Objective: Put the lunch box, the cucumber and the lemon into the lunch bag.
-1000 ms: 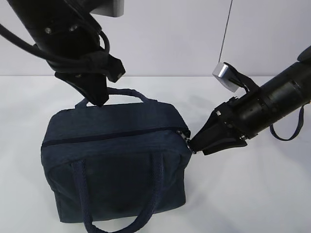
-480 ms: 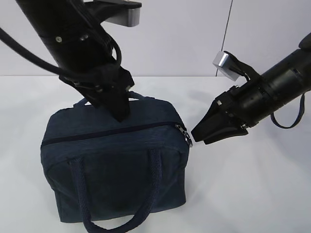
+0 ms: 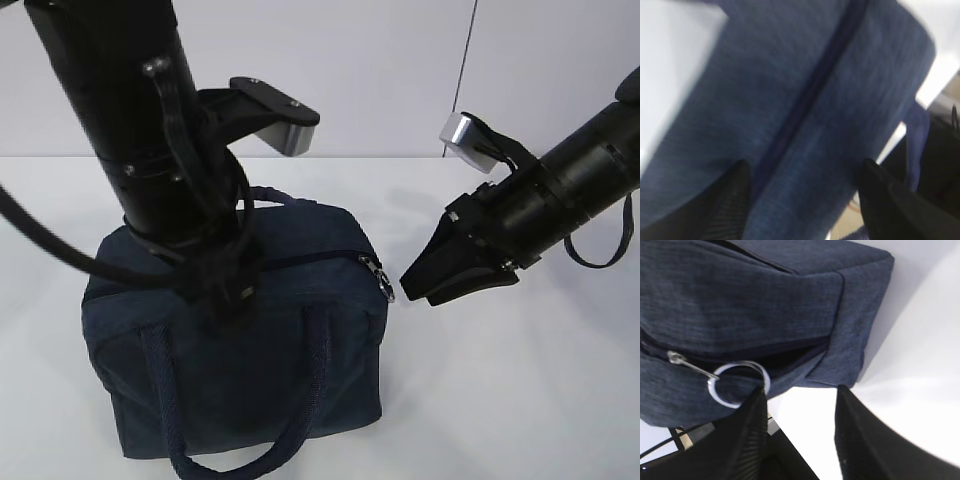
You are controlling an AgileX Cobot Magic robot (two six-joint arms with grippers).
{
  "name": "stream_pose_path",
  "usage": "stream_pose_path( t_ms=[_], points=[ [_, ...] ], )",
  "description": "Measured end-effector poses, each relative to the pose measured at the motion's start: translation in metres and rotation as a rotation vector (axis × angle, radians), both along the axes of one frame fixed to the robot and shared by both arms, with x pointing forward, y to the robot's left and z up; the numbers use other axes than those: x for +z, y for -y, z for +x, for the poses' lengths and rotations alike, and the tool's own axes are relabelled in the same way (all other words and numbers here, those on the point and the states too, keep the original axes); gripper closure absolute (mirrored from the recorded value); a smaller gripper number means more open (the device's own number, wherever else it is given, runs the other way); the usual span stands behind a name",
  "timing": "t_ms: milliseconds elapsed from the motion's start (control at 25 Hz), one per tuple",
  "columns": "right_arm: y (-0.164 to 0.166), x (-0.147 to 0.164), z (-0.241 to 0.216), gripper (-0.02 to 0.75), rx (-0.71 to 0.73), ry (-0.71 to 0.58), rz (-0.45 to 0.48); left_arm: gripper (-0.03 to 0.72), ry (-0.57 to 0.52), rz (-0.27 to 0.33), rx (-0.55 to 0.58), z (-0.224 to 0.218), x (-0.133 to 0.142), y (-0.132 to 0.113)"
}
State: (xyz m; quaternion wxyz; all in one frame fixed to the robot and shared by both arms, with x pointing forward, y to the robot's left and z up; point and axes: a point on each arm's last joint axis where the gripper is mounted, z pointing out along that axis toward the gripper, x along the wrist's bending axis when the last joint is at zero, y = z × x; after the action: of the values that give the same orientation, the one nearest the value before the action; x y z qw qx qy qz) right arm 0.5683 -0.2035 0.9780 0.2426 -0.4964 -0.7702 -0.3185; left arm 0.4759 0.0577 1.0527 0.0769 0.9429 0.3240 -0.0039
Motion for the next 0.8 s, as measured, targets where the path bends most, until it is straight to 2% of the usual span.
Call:
stream_pose_path(
  t_ms=[80, 240, 440, 560, 800],
  points=[
    [0.001, 0.001, -0.001, 0.419, 0.000, 0.001, -0.007, 0.210, 0.008, 0.014, -0.009, -0.004, 0.000, -0.003],
    [0.000, 0.009, -0.002, 0.419, -0.014, 0.008, -0.001, 0.225, 0.041, -0.016, -0.025, -0.013, 0.015, -0.007],
    [-0.002, 0.014, -0.002, 0.419, -0.054, -0.007, 0.037, 0.228, 0.050, -0.011, -0.057, -0.018, 0.016, -0.003],
    [-0.003, 0.015, -0.001, 0.419, -0.064, -0.012, 0.047, 0.228, 0.060, 0.014, -0.111, -0.020, 0.011, 0.002],
    [-0.003, 0.015, -0.001, 0.420, -0.065, -0.014, 0.050, 0.230, 0.051, 0.090, -0.143, -0.012, -0.010, 0.008]
  ],
)
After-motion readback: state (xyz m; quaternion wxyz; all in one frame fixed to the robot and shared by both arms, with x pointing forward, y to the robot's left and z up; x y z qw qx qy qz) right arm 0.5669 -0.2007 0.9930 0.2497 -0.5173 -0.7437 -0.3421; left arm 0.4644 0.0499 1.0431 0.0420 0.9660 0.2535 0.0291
